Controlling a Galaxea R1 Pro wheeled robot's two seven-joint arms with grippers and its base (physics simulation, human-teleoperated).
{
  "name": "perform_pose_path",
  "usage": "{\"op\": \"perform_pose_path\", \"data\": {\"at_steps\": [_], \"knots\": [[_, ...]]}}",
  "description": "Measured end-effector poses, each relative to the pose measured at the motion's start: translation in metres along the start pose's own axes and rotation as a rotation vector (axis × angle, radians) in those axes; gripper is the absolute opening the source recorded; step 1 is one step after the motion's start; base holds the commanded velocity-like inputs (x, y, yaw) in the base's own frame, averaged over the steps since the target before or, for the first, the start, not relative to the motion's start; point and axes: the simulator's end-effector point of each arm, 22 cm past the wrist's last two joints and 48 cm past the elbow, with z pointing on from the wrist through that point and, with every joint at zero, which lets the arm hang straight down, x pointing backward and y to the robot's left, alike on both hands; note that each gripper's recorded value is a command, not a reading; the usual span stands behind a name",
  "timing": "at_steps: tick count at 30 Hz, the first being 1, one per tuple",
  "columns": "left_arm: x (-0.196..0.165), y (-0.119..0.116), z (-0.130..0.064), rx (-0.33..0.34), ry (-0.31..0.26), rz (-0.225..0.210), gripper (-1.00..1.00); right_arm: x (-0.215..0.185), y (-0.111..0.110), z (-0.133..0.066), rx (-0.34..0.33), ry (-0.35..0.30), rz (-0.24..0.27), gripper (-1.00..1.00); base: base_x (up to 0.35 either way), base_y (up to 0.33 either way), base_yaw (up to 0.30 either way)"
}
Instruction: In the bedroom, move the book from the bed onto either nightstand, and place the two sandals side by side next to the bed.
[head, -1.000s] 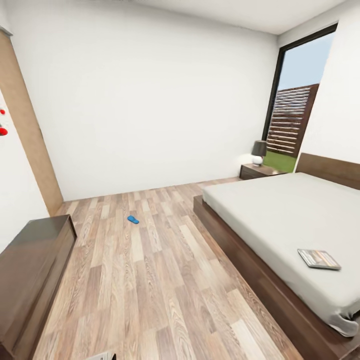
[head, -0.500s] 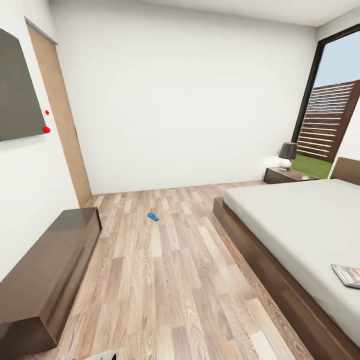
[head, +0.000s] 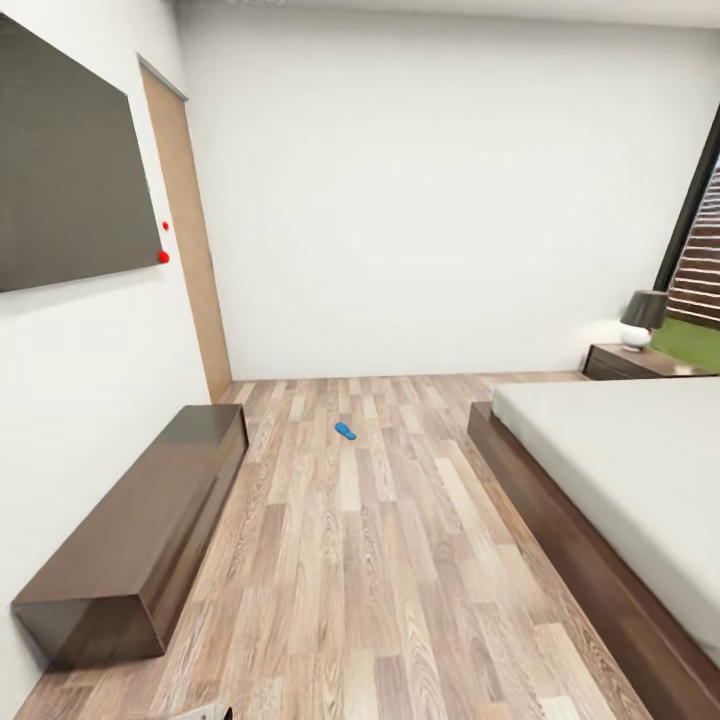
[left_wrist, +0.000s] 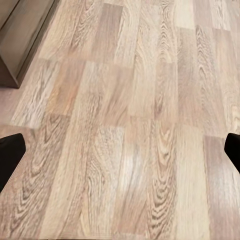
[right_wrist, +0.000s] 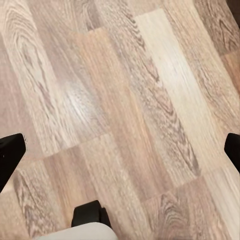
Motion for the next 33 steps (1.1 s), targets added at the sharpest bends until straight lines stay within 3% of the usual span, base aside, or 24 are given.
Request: {"op": "perform_pose_path", "data": {"at_steps": [33], "knots": [[0.0000,-0.0004,0.0000,0.001,0.000,0.000,1.00,0.0003,0.0009,-0.0001,-0.001,0.000,0.001,1.00,0.000,0.000,0.293]]}}
